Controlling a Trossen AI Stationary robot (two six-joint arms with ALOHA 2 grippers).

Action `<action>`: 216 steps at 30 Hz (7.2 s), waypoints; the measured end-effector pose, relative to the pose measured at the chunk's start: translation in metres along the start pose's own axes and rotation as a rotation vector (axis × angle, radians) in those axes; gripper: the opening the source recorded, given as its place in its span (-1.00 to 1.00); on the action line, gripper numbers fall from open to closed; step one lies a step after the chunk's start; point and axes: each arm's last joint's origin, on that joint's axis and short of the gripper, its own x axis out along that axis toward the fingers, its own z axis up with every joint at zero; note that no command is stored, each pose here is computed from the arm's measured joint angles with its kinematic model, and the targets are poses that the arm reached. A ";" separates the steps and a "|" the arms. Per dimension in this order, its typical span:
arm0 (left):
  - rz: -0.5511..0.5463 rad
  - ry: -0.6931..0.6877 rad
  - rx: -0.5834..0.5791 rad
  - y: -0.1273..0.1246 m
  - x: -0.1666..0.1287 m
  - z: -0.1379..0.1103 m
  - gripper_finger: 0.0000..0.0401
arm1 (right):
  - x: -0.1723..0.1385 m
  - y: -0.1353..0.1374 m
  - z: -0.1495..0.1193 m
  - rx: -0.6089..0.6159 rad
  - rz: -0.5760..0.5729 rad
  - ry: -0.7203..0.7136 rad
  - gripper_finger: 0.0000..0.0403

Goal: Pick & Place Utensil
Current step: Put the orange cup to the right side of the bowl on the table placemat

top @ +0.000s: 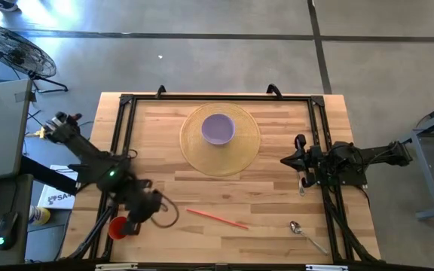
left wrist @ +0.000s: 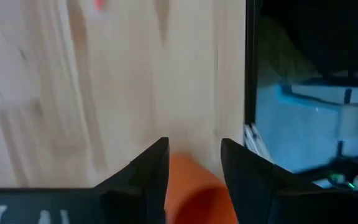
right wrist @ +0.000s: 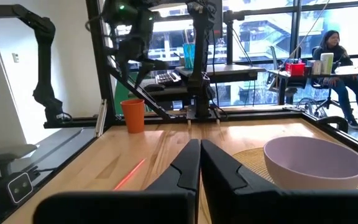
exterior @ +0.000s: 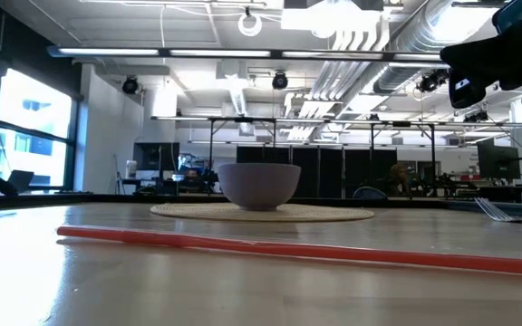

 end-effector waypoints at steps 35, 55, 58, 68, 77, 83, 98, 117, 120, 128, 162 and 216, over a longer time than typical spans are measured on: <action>0.306 0.222 -0.469 -0.040 0.075 -0.072 -0.29 | 0.000 0.000 0.000 0.000 0.000 0.000 -0.99; 0.320 0.082 -0.311 -0.036 0.082 -0.068 -0.29 | 0.000 0.000 0.000 0.000 0.000 0.001 -0.97; 0.332 0.051 -0.276 -0.036 0.082 -0.067 -0.29 | 0.000 0.000 0.000 0.000 0.000 0.001 -0.97; 0.374 -0.048 -0.183 -0.034 0.082 -0.063 -0.29 | 0.000 0.000 0.000 0.000 0.000 0.001 -0.96; 0.396 -0.111 -0.133 -0.027 0.081 -0.047 -0.29 | 0.000 0.000 0.000 0.000 0.000 0.001 -0.98; 0.361 -0.174 -0.052 -0.021 0.081 -0.025 -0.29 | 0.000 0.000 0.000 0.000 0.000 0.001 -0.96; 0.427 -0.339 0.121 -0.003 0.076 0.016 -0.29 | 0.000 0.000 0.000 0.000 0.000 0.001 -0.98; 0.194 -0.220 -0.142 -0.032 0.021 -0.024 -0.29 | 0.000 0.000 0.000 0.000 0.000 0.000 -0.98; 0.188 -0.193 -0.195 -0.039 0.027 -0.040 -0.29 | 0.000 0.000 0.000 0.000 0.000 0.000 -0.98; 0.345 -0.283 -0.223 -0.033 0.045 -0.070 -0.29 | 0.000 0.000 0.000 0.000 0.000 0.000 -0.98; 0.331 -0.631 -0.089 0.013 0.164 -0.082 0.95 | 0.000 0.000 0.000 0.000 0.000 0.001 -0.98; 0.447 -0.985 -0.064 0.089 0.113 0.060 0.43 | 0.000 0.000 0.000 0.000 0.000 0.001 -0.98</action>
